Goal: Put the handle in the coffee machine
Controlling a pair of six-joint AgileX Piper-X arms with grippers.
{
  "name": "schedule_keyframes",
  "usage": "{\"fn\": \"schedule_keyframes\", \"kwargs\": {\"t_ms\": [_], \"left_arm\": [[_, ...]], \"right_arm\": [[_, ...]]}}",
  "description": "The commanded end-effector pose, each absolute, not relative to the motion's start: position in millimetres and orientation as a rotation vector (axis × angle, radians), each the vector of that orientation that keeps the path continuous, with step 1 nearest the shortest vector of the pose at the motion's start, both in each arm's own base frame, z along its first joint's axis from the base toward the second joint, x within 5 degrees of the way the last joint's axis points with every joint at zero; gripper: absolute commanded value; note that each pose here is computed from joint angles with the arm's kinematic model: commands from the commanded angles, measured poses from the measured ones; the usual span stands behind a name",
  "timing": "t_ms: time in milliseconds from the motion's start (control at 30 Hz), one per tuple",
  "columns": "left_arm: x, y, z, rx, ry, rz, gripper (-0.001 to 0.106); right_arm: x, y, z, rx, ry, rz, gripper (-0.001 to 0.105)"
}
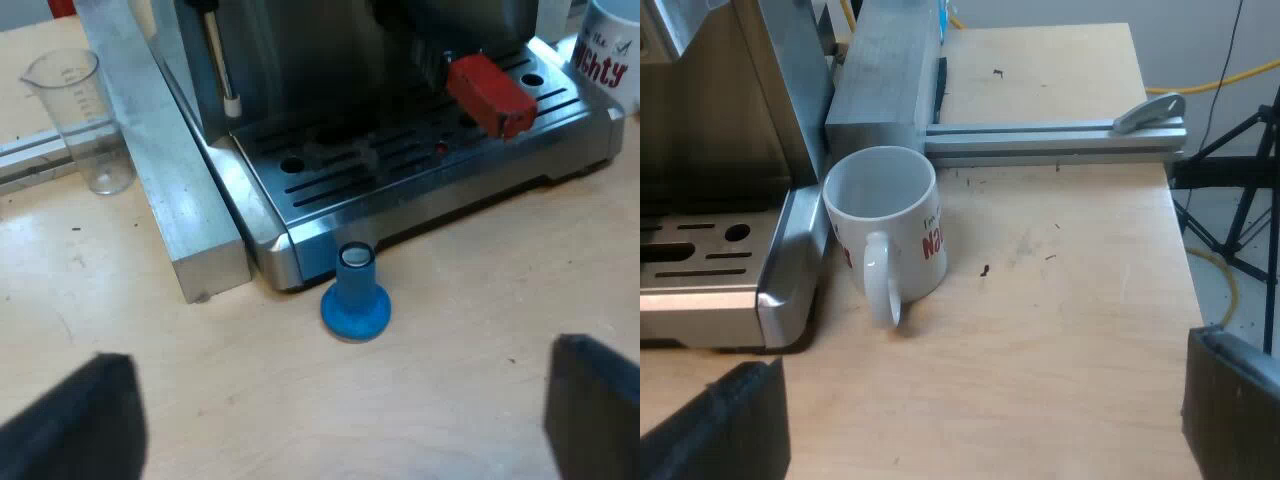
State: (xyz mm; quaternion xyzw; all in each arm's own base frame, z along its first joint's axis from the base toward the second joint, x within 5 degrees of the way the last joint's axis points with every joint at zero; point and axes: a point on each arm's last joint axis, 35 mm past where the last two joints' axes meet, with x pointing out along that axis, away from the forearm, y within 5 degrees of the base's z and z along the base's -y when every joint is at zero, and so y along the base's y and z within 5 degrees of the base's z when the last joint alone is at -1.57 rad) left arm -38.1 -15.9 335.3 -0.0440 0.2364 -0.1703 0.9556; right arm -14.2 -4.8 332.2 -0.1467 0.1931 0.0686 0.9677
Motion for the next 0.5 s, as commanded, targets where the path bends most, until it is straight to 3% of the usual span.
{"fn": "schedule_keyframes", "kwargs": {"t_ms": [33,100,300,500], "left_arm": [[-33.5,-15.6,338.8,-0.086,0.467,-0.342,0.068],[-29.8,-15.2,339.9,-0.095,0.443,-0.330,0.064],[-13.1,-11.6,332.9,-0.123,0.413,-0.242,0.064],[6.2,-8.6,312.1,-0.115,0.443,-0.193,0.072]], "right_arm": [[-7.9,-3.4,334.7,-0.308,0.356,0.141,0.080],[0.1,-2.2,331.9,-0.305,0.327,0.137,0.080],[17.8,1.3,317.5,-0.297,0.306,0.154,0.080],[31.9,4.9,292.7,-0.291,0.359,0.202,0.080]]}}
